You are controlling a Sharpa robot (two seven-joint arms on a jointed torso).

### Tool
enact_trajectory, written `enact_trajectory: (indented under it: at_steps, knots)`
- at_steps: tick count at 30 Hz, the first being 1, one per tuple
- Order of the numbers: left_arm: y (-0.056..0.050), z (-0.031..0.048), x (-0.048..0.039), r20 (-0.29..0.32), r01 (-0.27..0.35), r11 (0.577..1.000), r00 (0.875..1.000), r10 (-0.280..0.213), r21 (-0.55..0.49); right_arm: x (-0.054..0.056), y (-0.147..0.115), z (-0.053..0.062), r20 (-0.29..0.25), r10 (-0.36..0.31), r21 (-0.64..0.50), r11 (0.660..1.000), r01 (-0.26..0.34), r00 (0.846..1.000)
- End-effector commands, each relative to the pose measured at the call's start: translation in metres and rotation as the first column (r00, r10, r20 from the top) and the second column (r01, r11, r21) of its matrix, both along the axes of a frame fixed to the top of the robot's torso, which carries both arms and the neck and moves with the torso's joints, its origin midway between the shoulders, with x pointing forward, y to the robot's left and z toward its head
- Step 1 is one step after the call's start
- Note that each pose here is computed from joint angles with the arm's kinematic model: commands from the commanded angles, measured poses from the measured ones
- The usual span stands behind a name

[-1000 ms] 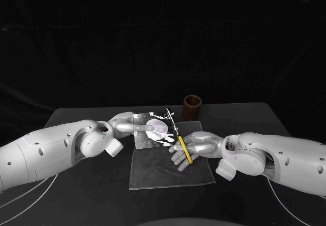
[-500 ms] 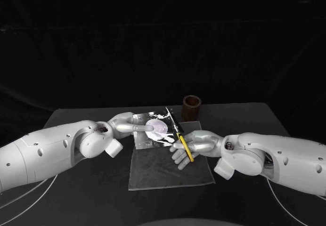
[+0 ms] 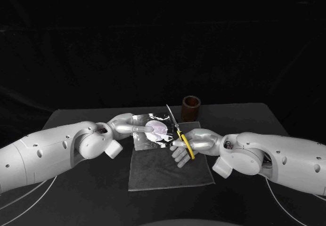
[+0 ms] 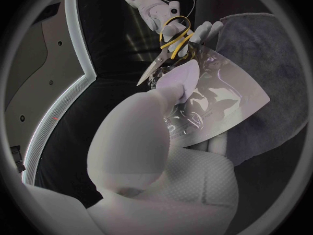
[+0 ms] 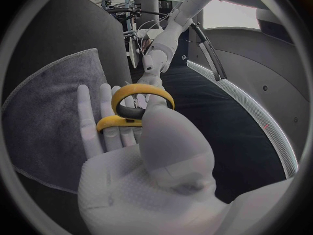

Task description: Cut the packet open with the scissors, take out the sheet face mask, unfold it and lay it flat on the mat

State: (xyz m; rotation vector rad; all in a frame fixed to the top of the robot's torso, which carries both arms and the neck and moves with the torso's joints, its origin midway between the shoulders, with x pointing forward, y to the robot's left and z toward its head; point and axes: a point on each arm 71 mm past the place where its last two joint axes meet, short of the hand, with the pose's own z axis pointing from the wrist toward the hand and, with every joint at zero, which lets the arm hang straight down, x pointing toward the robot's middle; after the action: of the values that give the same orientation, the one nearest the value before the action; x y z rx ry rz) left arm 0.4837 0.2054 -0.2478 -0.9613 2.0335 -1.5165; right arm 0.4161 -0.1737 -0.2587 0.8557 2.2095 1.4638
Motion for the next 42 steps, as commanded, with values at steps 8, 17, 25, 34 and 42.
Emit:
enact_trajectory:
  at_steps: [8, 17, 25, 34, 42]
  knots:
    - [-0.001, 0.0006, -0.0011, -0.006, 0.016, 1.000, 1.000, -0.016, -0.013, 0.004, -0.008, 0.004, 0.046, -0.062, 0.009, 0.998, 0.062, 0.997]
    - [0.002, 0.0009, -0.0009, -0.008, 0.005, 1.000, 1.000, -0.005, -0.018, 0.006, -0.022, 0.004, 0.058, -0.104, -0.008, 0.994, 0.105, 0.993]
    - [0.013, 0.0019, 0.0018, -0.001, -0.030, 0.999, 1.000, 0.030, -0.036, 0.006, -0.043, 0.005, 0.070, -0.157, -0.012, 0.987, 0.159, 0.985]
    - [0.029, 0.0069, 0.0070, -0.009, -0.097, 0.991, 0.995, 0.097, -0.092, 0.006, -0.062, 0.006, 0.087, -0.202, -0.023, 0.979, 0.205, 0.976]
    - [0.035, 0.0090, 0.0079, -0.020, -0.119, 0.986, 0.993, 0.118, -0.119, 0.008, -0.068, 0.006, 0.105, -0.211, -0.036, 0.976, 0.216, 0.972]
